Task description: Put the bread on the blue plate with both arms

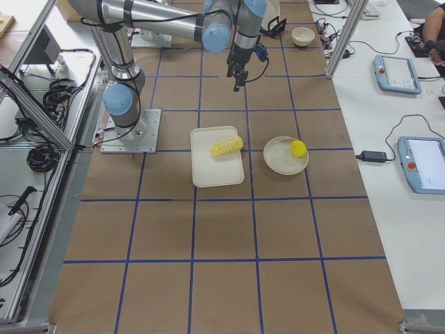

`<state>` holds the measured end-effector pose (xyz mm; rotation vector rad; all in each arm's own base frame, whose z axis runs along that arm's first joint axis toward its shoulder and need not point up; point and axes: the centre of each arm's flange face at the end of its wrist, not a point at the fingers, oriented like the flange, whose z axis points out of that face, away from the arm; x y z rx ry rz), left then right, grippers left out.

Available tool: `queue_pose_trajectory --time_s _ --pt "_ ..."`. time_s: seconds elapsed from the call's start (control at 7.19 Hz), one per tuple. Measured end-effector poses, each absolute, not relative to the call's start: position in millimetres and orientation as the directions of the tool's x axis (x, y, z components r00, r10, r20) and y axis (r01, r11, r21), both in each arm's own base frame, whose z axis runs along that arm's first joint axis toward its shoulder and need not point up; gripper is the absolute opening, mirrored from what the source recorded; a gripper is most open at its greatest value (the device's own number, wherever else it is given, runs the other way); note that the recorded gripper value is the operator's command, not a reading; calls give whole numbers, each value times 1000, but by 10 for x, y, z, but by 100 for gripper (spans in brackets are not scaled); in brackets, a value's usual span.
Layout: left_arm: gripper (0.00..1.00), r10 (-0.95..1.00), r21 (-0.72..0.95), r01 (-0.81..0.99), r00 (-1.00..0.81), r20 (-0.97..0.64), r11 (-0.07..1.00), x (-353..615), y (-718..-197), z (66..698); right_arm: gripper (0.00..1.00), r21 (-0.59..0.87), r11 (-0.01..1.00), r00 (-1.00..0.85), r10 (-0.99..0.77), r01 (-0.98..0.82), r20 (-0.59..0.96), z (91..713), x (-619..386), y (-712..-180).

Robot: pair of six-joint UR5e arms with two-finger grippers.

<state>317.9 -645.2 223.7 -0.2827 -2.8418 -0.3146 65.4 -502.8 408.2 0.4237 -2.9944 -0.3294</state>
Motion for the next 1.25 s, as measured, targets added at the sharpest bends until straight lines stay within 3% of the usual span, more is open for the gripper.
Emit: queue_pose_trajectory --time_s 0.28,0.42,0.56,1.25 --pt "31 137 218 212 -939 316 953 3147 -6420 2146 100 226 938 -956 -285 -264 67 4082 660 -5029" --pt "7 132 226 212 -937 323 951 3143 -6412 2103 100 226 938 -956 -285 -264 66 4078 660 -5030" --pt "3 131 228 212 -937 325 950 3153 -6417 2082 100 226 938 -956 -285 -264 66 4079 661 -5031" --pt "2 135 217 206 -944 301 954 3201 -6463 2265 100 226 938 -957 -285 -264 63 4075 664 -5031"
